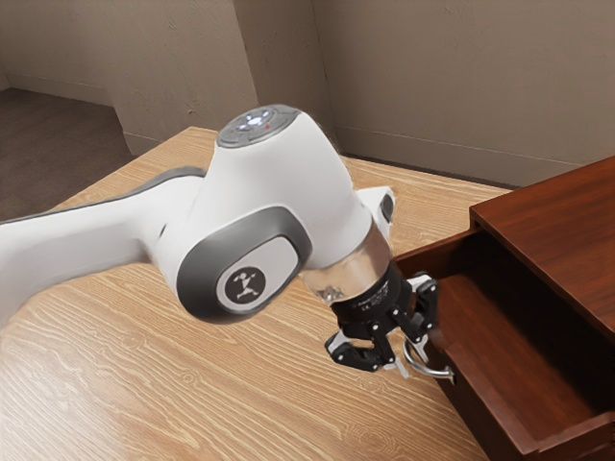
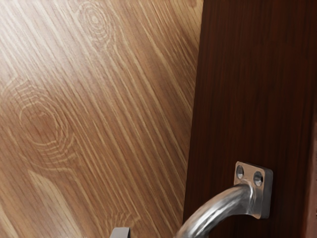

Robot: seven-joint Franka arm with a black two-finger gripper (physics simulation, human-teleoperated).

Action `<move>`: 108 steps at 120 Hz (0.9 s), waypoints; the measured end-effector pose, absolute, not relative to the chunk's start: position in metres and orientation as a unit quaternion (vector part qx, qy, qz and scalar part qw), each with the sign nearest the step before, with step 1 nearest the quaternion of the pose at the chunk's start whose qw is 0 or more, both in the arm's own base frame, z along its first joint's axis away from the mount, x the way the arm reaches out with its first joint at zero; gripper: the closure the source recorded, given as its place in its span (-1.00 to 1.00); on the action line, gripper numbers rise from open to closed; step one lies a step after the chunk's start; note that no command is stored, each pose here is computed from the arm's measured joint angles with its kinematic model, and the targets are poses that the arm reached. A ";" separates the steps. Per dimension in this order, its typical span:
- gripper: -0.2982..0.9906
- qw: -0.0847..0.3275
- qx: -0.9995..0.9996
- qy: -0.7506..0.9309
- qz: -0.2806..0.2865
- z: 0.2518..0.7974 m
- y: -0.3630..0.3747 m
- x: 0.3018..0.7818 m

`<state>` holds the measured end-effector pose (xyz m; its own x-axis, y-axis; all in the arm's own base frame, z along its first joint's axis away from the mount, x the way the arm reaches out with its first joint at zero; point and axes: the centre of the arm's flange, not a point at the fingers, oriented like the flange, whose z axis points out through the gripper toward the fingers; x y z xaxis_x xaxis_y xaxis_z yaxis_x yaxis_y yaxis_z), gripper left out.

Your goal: Pull the drawer handle with one arm to open the drawer

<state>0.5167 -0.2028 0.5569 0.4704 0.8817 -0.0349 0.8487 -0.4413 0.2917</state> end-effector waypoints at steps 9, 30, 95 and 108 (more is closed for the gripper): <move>0.42 0.137 0.846 0.512 0.062 0.557 -0.199 0.513; 0.42 0.142 0.845 0.511 0.065 0.557 -0.193 0.505; 0.28 0.151 0.844 0.509 0.070 0.558 -0.181 0.497; 0.27 0.153 0.845 0.507 0.070 0.559 -0.181 0.497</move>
